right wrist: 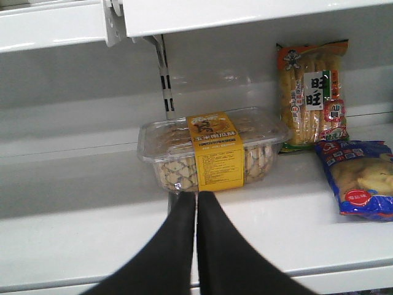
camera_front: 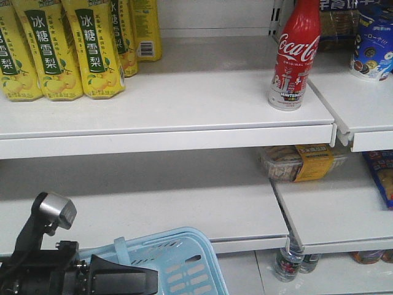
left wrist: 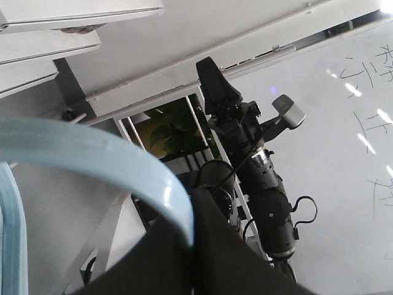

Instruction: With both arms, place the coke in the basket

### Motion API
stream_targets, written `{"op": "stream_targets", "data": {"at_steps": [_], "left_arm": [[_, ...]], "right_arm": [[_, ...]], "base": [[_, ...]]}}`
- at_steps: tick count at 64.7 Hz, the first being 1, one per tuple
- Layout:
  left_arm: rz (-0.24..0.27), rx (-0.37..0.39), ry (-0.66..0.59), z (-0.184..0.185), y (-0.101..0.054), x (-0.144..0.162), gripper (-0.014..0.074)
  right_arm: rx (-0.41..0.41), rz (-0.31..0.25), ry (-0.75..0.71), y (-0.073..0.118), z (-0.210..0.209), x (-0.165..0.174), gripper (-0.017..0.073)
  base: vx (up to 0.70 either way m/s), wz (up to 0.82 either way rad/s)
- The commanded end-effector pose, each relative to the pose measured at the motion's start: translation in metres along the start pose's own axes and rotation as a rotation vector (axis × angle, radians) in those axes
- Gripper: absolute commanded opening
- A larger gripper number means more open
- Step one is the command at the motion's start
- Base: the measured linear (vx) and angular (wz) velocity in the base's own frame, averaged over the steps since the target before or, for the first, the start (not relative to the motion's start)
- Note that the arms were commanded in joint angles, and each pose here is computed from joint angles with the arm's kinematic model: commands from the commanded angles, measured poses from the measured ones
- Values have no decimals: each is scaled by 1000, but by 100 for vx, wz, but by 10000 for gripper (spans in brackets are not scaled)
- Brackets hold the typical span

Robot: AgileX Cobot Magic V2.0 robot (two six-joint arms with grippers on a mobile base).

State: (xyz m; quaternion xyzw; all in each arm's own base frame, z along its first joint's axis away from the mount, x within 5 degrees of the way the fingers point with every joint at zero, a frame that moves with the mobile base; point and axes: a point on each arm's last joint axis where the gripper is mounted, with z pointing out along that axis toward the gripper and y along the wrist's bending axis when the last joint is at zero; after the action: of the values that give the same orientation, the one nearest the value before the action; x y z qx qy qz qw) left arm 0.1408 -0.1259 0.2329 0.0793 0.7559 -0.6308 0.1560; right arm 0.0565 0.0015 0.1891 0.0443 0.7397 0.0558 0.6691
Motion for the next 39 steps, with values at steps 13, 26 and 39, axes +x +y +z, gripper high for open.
{"op": "stream_targets", "data": {"at_steps": [13, 26, 39], "left_arm": [[26, 242, 38, -3, -29, 1, -7], [26, 242, 38, -3, -29, 1, -7], [26, 242, 38, -3, -29, 1, -7]], "right_arm": [[-2, -8, -74, 0, -1, -2, -5], [-2, -8, -74, 0, -1, -2, -5], [-2, -8, -77, 0, -1, -3, -5]], "base": [[2, 1], [0, 1], [0, 0]]}}
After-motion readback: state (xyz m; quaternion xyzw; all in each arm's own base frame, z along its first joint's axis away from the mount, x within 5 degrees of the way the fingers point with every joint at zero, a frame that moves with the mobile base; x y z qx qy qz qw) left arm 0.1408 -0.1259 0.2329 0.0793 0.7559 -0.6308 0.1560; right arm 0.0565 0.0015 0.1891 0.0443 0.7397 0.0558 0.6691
